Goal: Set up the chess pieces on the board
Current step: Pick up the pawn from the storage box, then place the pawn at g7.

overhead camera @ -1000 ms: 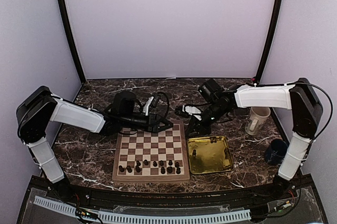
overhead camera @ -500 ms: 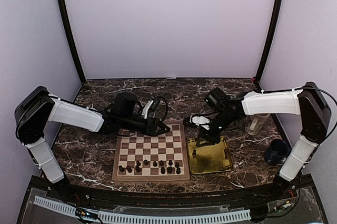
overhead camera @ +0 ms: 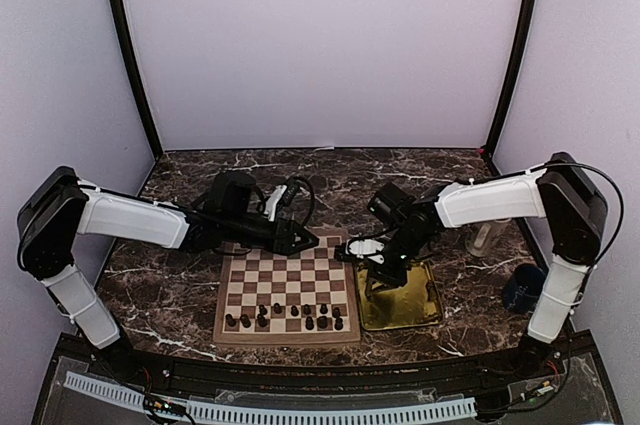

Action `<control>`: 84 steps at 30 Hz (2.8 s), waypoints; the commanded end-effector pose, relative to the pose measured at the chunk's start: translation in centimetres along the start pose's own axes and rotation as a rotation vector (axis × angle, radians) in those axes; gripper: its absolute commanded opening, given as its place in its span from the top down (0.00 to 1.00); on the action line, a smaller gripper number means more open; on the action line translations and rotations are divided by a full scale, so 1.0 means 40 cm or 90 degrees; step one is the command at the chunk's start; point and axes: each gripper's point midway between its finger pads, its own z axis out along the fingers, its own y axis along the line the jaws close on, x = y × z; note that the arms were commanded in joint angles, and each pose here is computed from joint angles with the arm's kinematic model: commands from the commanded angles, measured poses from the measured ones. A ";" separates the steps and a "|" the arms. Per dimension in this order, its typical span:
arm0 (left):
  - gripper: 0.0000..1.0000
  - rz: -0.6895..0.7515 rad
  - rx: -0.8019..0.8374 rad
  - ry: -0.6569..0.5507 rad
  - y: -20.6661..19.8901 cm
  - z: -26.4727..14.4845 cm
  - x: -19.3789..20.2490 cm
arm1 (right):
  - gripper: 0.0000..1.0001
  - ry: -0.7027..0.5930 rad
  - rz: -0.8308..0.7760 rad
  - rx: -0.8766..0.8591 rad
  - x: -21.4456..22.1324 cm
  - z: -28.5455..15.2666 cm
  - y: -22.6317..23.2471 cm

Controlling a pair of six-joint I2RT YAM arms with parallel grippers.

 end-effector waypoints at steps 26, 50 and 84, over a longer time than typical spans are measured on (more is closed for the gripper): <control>0.56 0.042 -0.150 -0.025 0.056 -0.122 -0.019 | 0.93 -0.067 0.026 -0.037 -0.128 -0.123 -0.044; 0.52 0.039 -0.463 -0.180 0.191 -0.480 -0.094 | 0.92 -0.024 -0.233 0.018 -0.555 0.090 0.137; 0.51 0.034 -0.459 -0.217 0.175 -0.511 -0.098 | 0.90 -0.009 -0.285 -0.047 -0.563 0.224 0.270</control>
